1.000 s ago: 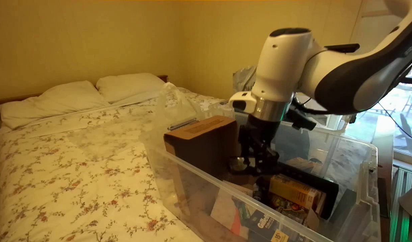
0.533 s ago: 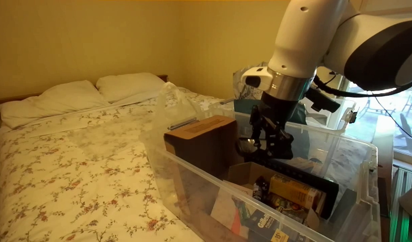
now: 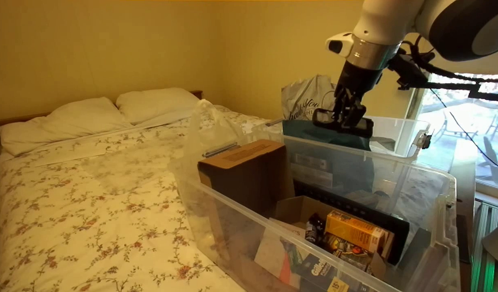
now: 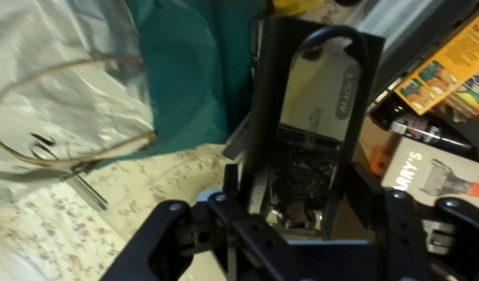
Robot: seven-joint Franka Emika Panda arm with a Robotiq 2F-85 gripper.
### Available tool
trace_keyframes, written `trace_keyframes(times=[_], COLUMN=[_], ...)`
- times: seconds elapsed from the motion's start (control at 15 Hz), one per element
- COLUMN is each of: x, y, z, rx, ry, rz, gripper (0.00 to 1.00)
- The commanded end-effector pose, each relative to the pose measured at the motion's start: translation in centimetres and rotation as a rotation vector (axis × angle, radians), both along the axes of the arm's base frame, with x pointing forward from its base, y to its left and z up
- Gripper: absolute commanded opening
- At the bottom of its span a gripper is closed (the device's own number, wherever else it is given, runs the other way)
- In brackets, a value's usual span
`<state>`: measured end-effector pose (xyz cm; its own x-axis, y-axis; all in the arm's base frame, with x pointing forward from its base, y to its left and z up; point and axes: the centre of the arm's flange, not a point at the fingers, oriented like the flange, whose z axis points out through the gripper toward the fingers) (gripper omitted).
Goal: Move the remote and the pink box from the left storage box to the right storage box
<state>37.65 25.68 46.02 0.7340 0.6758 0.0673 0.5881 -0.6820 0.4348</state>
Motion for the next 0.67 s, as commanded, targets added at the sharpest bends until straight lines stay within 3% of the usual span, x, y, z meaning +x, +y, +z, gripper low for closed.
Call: trace_keyframes(times=[0.0,0.33,0.4,0.6], x=[-1.6,-1.7,-1.9,-2.4], y=[-5.2,-9.0,-9.5,-10.2], z=[-0.3,-5.3,-6.0,-7.2], rx=[-0.118,-0.198,-0.208,-0.213], ry=[-0.039,0.053,0.078,0.100], rz=[-0.161,-0.436,-0.491,-0.587], gripper=[0.43,0.44,0.92,0.98])
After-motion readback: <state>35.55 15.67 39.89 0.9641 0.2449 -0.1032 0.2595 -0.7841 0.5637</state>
